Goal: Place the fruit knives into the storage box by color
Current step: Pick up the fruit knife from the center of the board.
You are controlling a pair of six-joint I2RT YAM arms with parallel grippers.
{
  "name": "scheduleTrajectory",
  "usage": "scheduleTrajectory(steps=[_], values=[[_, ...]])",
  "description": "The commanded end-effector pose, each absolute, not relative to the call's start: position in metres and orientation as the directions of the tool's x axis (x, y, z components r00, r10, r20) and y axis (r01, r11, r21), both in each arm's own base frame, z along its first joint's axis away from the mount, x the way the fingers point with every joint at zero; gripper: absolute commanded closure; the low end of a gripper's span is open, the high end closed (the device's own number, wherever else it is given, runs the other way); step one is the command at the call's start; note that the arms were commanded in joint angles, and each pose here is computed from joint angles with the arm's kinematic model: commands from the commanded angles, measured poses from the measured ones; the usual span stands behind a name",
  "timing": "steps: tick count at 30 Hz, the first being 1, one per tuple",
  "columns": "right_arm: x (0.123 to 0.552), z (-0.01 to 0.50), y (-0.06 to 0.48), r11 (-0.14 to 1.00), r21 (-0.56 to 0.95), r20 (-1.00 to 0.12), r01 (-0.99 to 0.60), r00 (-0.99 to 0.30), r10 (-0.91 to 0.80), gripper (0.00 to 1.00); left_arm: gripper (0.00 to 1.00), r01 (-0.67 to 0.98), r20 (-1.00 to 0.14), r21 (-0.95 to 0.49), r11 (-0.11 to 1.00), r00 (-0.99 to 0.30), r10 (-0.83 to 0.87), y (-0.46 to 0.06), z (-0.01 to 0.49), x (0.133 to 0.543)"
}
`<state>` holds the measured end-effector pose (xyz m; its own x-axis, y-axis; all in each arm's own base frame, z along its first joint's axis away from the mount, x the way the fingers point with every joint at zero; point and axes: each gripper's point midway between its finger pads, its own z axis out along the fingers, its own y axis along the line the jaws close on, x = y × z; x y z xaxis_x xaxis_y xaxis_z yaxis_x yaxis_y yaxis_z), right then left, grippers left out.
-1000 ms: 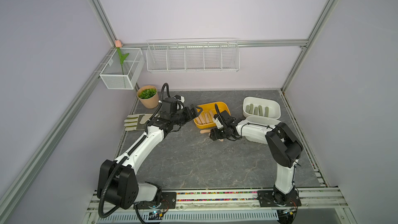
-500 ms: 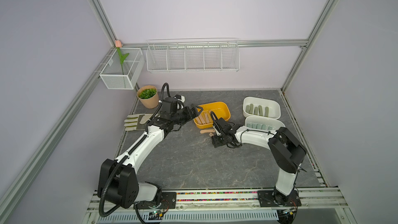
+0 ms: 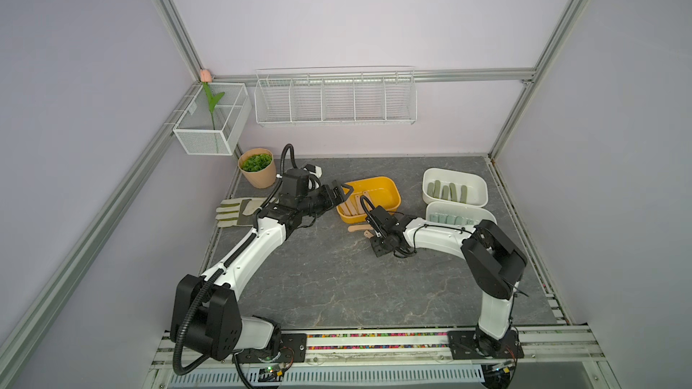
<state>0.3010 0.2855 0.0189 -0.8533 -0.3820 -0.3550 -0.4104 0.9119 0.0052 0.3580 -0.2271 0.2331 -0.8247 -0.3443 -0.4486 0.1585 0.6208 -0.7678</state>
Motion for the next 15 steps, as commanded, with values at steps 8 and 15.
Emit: scheduleTrajectory(steps=[8, 15], values=[[0.2789, -0.0238, 0.2628, 0.891, -0.063, -0.186, -0.449, -0.872, -0.453, 0.56, 0.01, 0.165, -0.448, -0.774, 0.611, -0.825, -0.345, -0.2321, 0.2318, 0.3622], [0.2761, -0.0155, 0.2657, 0.893, -0.035, -0.199, -0.449, -0.872, -0.447, 0.69, 0.01, 0.166, -0.446, -0.776, 0.608, -0.827, -0.344, -0.2329, 0.2315, 0.3628]])
